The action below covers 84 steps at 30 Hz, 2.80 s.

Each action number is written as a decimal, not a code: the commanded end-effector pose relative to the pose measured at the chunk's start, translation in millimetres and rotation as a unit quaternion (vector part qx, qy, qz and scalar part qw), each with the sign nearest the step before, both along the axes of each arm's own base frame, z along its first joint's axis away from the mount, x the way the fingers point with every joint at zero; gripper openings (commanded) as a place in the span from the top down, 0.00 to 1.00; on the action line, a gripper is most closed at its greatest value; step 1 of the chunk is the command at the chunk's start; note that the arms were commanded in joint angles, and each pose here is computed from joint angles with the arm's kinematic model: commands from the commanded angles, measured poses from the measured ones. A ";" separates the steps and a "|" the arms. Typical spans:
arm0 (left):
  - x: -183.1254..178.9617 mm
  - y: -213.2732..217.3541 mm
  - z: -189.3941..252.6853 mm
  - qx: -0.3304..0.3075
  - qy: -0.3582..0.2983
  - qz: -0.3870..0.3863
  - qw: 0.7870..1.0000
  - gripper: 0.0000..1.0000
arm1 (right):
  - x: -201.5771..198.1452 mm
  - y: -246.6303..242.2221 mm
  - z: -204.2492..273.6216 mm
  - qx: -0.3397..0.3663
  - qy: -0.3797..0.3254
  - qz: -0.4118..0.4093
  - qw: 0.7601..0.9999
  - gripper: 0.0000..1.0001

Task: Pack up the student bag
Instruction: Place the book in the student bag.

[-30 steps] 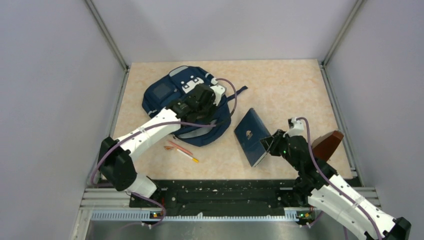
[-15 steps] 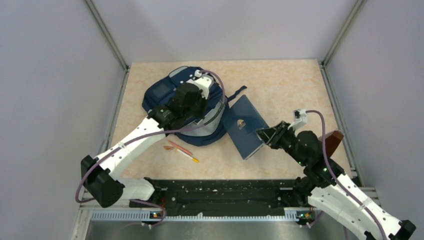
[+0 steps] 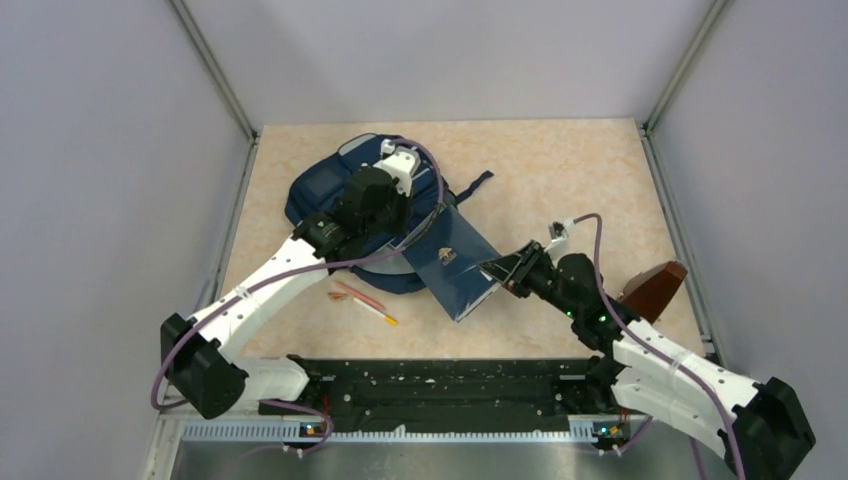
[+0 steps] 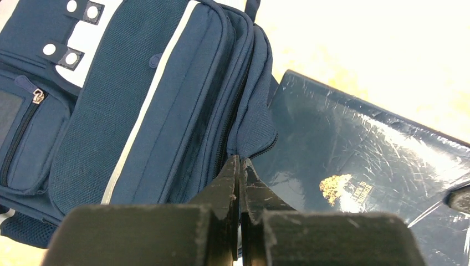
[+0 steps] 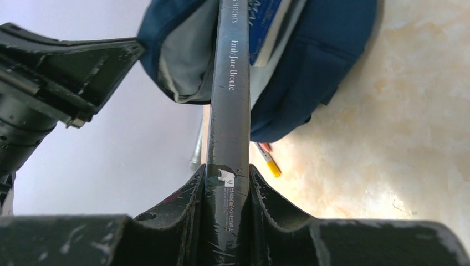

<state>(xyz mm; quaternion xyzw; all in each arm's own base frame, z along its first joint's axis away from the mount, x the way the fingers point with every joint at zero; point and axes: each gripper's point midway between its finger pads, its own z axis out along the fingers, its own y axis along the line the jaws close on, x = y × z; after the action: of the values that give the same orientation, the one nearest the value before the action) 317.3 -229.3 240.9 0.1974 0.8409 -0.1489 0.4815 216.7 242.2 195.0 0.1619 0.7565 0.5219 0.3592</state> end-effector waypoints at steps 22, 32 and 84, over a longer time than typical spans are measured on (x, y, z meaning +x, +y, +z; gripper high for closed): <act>3.7 -3.5 50.9 -0.090 -0.064 -0.012 0.994 1.00 | 33.8 17.3 82.6 0.228 -0.047 -0.027 0.972 1.00; 2.5 -3.0 49.7 -0.088 -0.063 -0.014 0.994 1.00 | 64.4 49.1 86.2 0.221 -0.062 -0.009 0.973 1.00; 0.9 -23.3 23.0 -0.096 -0.019 -0.055 0.994 1.00 | 133.2 64.6 -24.3 -0.096 -0.174 -0.087 0.976 0.28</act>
<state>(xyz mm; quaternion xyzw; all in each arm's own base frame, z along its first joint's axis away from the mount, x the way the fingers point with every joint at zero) 311.5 -234.6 243.3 0.1863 0.8342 -0.2136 0.4730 361.0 332.3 148.4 0.1065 0.7261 0.4570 0.5025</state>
